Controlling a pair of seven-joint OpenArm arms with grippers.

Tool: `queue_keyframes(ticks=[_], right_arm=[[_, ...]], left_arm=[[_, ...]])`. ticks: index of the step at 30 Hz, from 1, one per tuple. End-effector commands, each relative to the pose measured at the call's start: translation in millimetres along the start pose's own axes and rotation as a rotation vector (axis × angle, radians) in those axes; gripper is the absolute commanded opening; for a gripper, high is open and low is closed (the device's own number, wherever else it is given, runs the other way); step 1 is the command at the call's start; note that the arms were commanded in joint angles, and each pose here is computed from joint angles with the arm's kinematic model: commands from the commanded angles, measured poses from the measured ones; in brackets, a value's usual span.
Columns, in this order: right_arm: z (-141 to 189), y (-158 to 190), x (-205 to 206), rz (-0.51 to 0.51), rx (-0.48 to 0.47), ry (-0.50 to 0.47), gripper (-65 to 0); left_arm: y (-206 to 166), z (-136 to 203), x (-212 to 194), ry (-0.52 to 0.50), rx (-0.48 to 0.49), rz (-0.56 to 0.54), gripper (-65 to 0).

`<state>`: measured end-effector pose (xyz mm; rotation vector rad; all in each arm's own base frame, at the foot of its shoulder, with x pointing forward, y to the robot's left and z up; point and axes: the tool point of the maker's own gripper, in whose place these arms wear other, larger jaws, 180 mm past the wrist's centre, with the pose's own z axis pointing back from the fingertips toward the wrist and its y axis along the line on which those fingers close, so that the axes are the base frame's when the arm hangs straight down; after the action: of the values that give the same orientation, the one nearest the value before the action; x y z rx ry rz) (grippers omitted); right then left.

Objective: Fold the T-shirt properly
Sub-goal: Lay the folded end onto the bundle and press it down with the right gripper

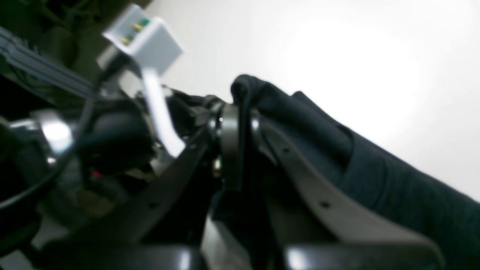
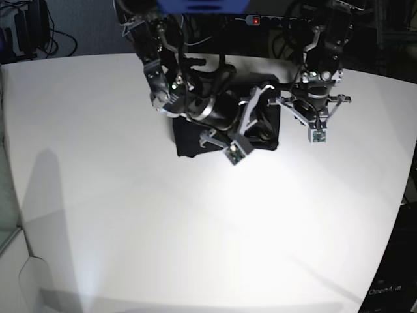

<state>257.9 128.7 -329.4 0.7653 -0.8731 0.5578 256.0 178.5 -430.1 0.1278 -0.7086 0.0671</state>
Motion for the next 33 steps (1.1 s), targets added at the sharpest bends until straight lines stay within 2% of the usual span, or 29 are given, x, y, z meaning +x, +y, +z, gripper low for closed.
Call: queue_keyframes(ticks=[1,11,21,24,28,30,33], right_arm=[[-2.5,7.6,19.6,0.001,0.024,-0.065,-65.0],[-24.9,7.7,7.6,0.003,0.057,-0.027,-65.0],[-27.8,5.2,4.6,-0.008,0.055,-0.031,-64.3],[-28.6,3.4,7.4,0.002,0.054,-0.027,-56.0],[-32.8,0.8,-6.0,-0.012,0.054,0.019,-38.5],[-34.1,0.1,-10.2,-0.019,0.054,0.028,-34.9],[-34.5,-0.1,-11.5,-0.021,0.054,0.031,-34.9]], left_arm=[[2.5,1.4,1.0,0.003,0.002,-0.003,-65.0],[6.0,8.4,-1.1,-0.002,0.002,-0.016,-65.0],[6.2,15.6,0.0,-0.013,-0.005,-0.024,-65.0],[5.7,15.7,-0.8,-0.012,-0.006,-0.023,-65.0],[5.8,15.9,-1.8,-0.009,-0.006,-0.023,-65.0],[6.3,16.3,-3.9,-0.004,-0.005,-0.025,-65.0],[11.3,17.8,-9.4,0.003,0.006,-0.020,-65.0]])
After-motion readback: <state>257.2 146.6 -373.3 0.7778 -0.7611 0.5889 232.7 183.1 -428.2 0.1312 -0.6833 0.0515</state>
